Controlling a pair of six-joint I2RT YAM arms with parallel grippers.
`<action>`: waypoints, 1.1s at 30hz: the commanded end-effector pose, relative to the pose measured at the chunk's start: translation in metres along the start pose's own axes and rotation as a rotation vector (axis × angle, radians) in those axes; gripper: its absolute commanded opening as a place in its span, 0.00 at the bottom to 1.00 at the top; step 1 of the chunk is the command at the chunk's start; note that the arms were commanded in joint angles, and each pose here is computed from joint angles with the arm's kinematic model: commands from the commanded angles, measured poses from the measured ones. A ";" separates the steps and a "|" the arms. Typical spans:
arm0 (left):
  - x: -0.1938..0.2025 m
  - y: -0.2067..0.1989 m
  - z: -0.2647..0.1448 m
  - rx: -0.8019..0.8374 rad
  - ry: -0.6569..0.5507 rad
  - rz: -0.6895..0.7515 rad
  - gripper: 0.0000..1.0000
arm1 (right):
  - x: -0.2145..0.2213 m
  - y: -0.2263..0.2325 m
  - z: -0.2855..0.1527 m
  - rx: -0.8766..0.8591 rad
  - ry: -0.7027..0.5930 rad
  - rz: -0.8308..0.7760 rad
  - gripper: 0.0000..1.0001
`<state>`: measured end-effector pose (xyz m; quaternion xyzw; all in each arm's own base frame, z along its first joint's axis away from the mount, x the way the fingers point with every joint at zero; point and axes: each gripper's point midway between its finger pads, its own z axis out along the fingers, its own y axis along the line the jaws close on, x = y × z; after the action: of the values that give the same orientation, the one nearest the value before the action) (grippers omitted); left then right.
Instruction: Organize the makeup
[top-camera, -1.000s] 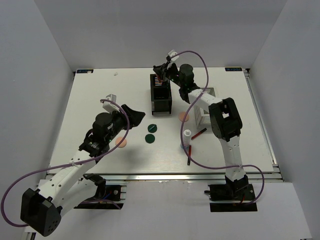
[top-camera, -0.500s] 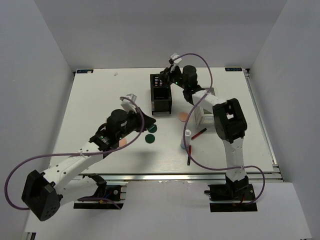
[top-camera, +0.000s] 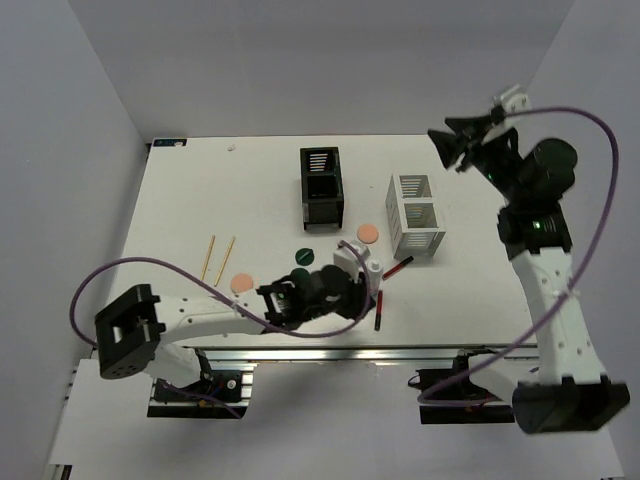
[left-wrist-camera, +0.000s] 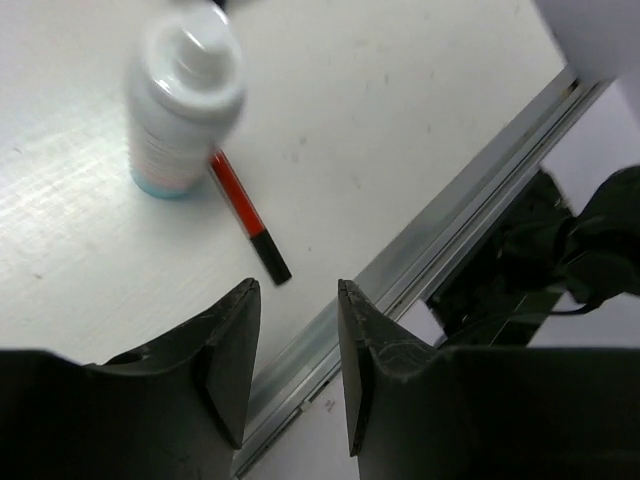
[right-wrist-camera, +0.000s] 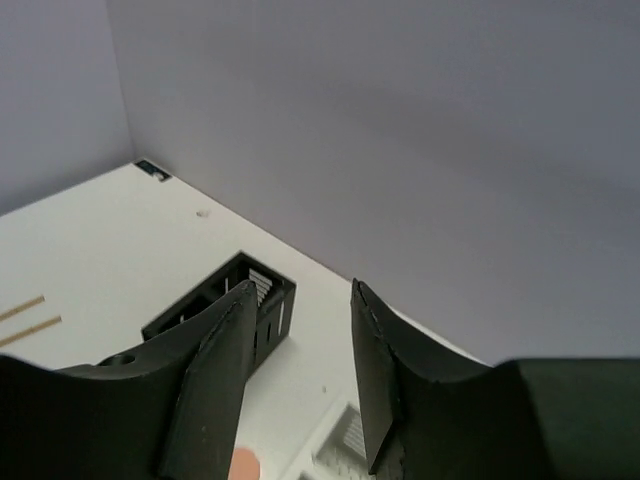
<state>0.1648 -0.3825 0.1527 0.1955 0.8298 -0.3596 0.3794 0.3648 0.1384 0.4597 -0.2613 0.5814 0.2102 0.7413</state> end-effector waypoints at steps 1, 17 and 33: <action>0.012 -0.007 0.007 -0.094 -0.007 0.070 0.47 | 0.073 0.018 -0.052 0.002 0.248 0.077 0.49; 0.083 -0.007 0.084 -0.371 0.014 0.237 0.52 | 0.076 0.051 -0.147 0.129 0.328 0.036 0.49; 0.121 0.009 0.114 -0.467 0.134 0.296 0.43 | 0.070 0.049 -0.150 0.169 0.298 0.049 0.48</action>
<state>0.1557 -0.4694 0.0203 0.2208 0.8672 -0.1179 0.4304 0.2384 0.0856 0.3453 -0.2212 0.7164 0.1462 0.6453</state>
